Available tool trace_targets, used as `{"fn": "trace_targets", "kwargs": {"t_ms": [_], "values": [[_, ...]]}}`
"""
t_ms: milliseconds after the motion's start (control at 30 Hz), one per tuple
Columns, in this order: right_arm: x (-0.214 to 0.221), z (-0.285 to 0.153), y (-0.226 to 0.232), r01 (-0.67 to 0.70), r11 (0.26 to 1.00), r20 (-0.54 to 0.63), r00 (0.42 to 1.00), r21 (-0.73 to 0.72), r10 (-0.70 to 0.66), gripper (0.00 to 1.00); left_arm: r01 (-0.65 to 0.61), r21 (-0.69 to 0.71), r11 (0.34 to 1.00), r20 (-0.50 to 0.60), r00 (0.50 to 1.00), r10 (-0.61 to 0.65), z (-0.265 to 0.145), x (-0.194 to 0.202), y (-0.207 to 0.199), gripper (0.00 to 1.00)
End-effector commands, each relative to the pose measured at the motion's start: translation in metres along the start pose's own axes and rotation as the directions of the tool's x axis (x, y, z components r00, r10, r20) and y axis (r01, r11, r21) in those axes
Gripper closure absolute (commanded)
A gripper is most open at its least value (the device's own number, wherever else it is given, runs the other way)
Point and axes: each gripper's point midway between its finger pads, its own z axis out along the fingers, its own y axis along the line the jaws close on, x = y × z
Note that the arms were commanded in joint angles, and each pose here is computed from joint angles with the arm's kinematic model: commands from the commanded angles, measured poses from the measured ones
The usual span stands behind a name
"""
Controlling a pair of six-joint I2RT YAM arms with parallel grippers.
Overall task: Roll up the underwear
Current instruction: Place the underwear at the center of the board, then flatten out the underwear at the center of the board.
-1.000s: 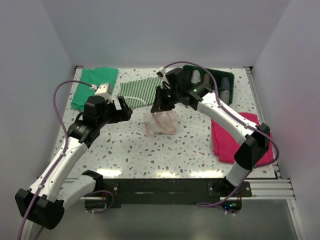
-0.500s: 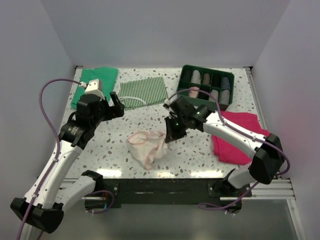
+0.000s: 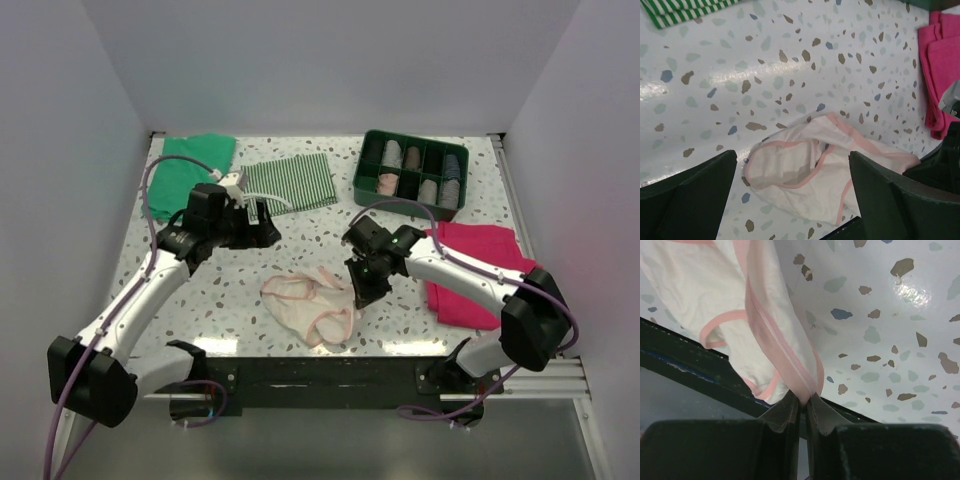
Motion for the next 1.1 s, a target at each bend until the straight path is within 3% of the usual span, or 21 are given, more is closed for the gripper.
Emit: {"fn": "trace_targets", "kwargs": {"t_ms": [0,233,533,567,700,833,900,967,1067], "values": [[0.002,-0.001,-0.004,-0.008,1.000,0.030,1.000,-0.001,0.008,0.86,-0.036,0.198,0.980,-0.071,0.996,0.051,0.015,0.022,-0.024,0.00],[-0.003,0.000,-0.001,-0.015,1.000,0.053,0.998,-0.011,0.016,0.79,-0.067,0.186,0.980,-0.203,0.974,0.105,0.046,0.061,-0.027,0.06],[-0.011,-0.002,-0.009,-0.036,0.999,0.095,0.995,0.040,0.032,0.75,-0.076,0.179,0.981,-0.260,0.958,0.122,0.064,0.086,-0.035,0.06],[-0.011,-0.003,-0.012,-0.058,0.997,0.105,0.993,0.057,0.052,0.65,-0.077,0.173,0.982,-0.254,0.960,0.120,0.066,0.083,-0.035,0.05],[-0.002,-0.004,-0.038,-0.168,0.978,0.146,0.978,0.122,0.150,0.65,-0.087,0.195,0.977,-0.238,0.962,0.134,0.077,0.072,-0.045,0.02],[0.008,-0.006,-0.055,-0.338,0.939,0.201,0.925,0.057,0.321,0.62,-0.130,0.196,0.972,-0.270,0.946,0.181,0.095,0.071,-0.054,0.01],[0.012,-0.007,-0.057,-0.425,0.904,0.228,0.876,-0.045,0.424,0.61,-0.159,0.213,0.964,-0.274,0.937,0.216,0.103,0.067,-0.062,0.01],[0.012,-0.012,-0.056,-0.471,0.875,0.258,0.837,-0.110,0.483,0.59,-0.178,0.218,0.959,-0.263,0.936,0.234,0.106,0.060,-0.066,0.01],[0.020,-0.006,-0.049,-0.476,0.864,0.221,0.836,-0.164,0.503,0.54,-0.187,0.232,0.955,-0.280,0.927,0.250,0.112,0.064,-0.068,0.02]]}}
